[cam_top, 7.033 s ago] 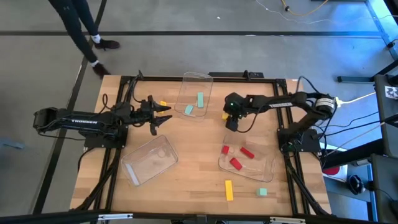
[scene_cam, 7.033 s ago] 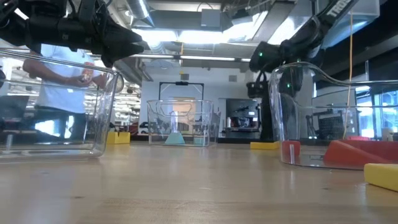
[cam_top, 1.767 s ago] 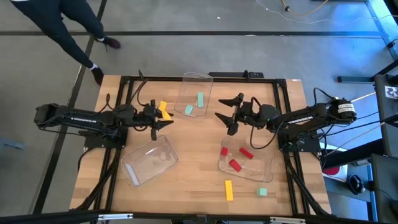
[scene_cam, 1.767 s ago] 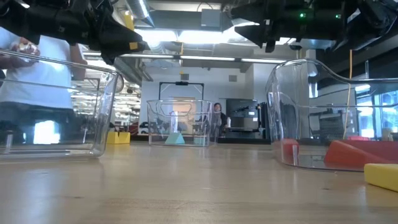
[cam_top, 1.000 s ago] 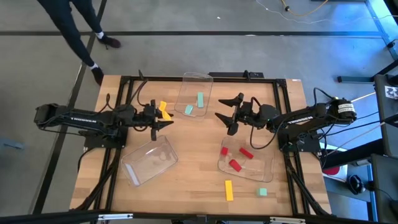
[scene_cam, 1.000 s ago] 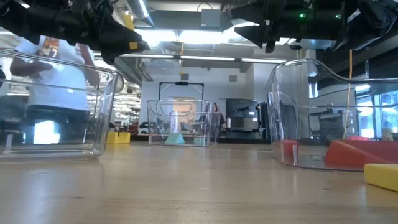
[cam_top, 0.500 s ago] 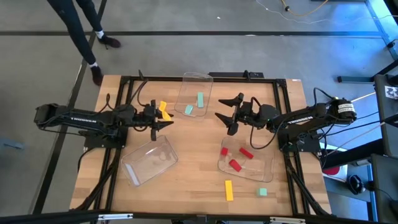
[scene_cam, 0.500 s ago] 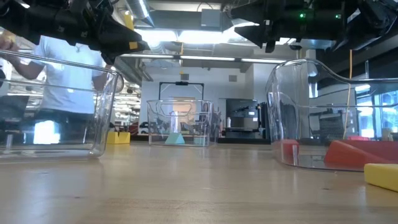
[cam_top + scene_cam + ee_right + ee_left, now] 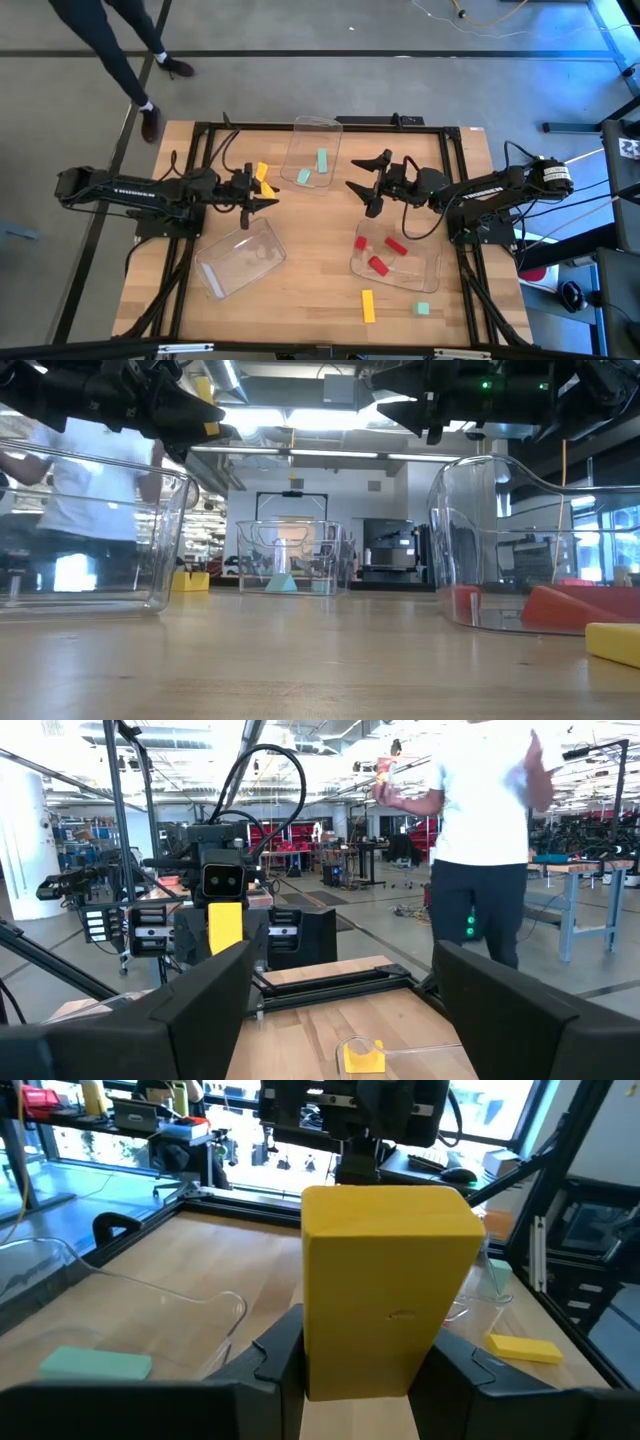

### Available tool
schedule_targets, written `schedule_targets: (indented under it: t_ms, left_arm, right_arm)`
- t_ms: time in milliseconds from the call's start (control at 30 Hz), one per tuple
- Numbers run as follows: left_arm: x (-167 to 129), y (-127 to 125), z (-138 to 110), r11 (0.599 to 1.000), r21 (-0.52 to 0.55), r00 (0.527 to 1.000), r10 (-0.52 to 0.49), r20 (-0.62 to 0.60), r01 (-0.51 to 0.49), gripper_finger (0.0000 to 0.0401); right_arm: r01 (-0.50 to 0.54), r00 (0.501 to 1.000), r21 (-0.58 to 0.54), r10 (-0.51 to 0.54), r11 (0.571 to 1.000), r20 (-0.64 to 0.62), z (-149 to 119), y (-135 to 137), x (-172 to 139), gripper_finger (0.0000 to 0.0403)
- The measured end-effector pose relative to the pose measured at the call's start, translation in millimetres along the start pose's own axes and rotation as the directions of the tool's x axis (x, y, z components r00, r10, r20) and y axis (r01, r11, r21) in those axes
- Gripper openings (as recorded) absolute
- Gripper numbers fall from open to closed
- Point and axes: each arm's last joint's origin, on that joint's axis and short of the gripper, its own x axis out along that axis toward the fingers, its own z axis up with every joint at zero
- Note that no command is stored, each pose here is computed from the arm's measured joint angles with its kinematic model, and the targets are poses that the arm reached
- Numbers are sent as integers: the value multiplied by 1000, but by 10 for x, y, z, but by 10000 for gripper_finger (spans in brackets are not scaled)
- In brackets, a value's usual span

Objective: Sort & place blocks by color
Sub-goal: Put the top right yellow block into the bottom left transparent bin

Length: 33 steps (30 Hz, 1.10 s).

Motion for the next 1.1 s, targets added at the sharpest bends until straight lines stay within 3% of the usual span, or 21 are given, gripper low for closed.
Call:
schedule_targets:
  t_ms: [600, 833, 967, 1100]
  left_arm:
    - [0, -2, 8, 1000, -13, 1000, -3, 8, 3, 120]
    - [2, -146, 84, 987, -48, 987, -155, 31, 156, 120]
    - [12, -332, 209, 974, 0, 974, -224, -43, 225, 120]
    - [-2, -549, 328, 969, 63, 949, -219, -227, 239, 120]
  right_arm:
    - [0, 1000, 3, 0, 1000, -7, -6, 0, 1, 311]
    - [0, 1000, 4, 0, 1000, -7, -7, 0, 1, 311]
    - [0, 1000, 3, 0, 1000, -9, -9, 0, 1, 311]
    - [0, 1000, 1, 0, 1000, -13, -12, 0, 1, 311]
